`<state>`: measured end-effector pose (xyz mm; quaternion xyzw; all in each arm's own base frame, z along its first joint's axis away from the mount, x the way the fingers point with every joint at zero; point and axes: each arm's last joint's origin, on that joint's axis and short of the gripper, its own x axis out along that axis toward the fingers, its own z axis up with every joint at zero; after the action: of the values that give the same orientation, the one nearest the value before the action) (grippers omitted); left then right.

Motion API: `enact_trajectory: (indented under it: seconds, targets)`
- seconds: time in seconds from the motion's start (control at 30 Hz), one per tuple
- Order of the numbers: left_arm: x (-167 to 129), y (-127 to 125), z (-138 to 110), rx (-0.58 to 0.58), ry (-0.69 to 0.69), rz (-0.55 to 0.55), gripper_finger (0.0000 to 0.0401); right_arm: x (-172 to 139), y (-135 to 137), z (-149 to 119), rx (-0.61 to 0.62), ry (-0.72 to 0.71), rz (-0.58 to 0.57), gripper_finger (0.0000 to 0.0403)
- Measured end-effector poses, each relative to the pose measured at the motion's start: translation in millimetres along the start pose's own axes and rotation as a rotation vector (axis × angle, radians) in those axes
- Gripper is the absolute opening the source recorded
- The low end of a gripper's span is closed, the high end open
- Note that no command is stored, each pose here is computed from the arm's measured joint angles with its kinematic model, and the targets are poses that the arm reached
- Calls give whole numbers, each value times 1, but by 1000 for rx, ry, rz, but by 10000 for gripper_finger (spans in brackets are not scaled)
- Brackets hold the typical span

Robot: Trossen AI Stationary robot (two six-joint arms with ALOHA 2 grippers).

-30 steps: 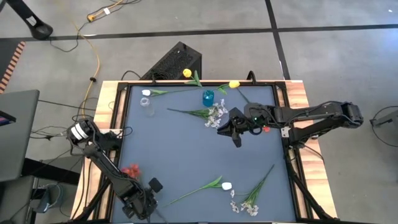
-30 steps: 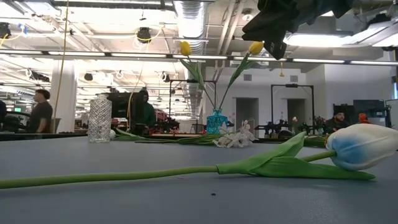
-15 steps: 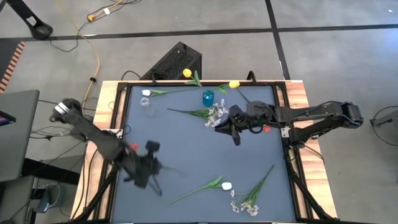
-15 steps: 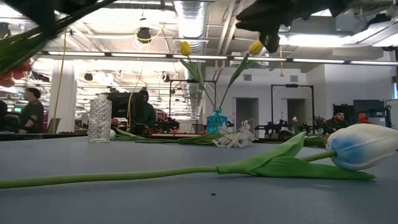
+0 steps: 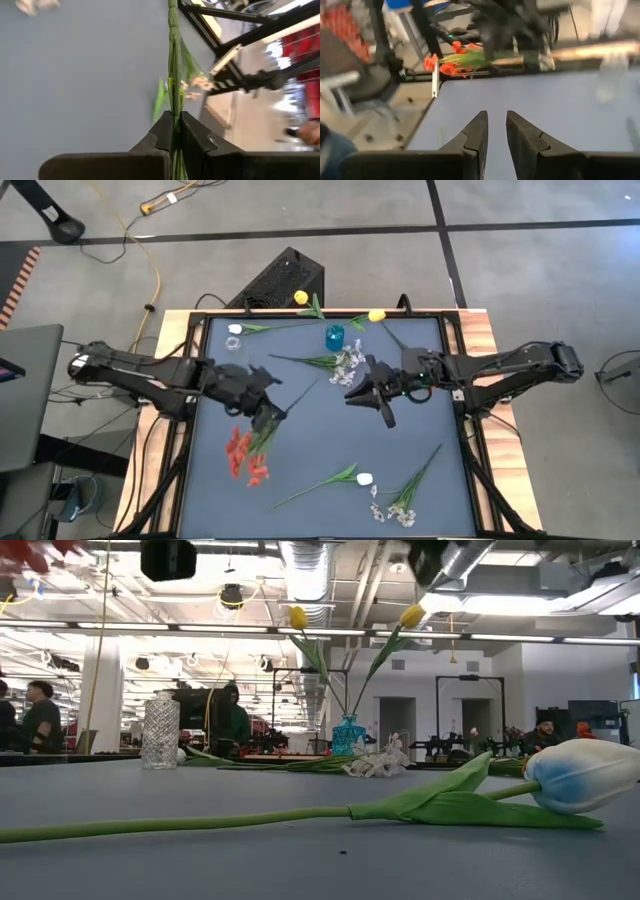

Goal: Sort flowers into vase by color
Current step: Put the bottom orange flowers into the blue vase

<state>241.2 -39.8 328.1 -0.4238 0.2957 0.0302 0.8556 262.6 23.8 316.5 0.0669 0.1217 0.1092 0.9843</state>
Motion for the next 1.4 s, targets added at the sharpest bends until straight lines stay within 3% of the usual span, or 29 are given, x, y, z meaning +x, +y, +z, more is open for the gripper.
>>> enact_trajectory:
  seconds: [0.2,0.33,0.53,0.7,0.87,1.17,1.4]
  targets:
    - [23,5,15,-117,36,-73,5,5,22,25,-357,19,-157,97]
    - [37,12,24,-153,53,-96,4,16,32,32,-563,132,-230,97]
    - [48,22,34,-159,62,-94,4,44,39,31,-736,297,-284,97]
    - [47,27,39,-144,30,-71,4,69,40,28,-880,481,-263,103]
    - [48,27,39,-119,24,-63,4,97,35,24,-912,595,-254,128]
    - [48,29,38,-122,15,-35,4,106,39,36,-1027,601,-283,202]
    - [49,25,34,-81,26,-43,4,105,26,35,-972,626,-305,205]
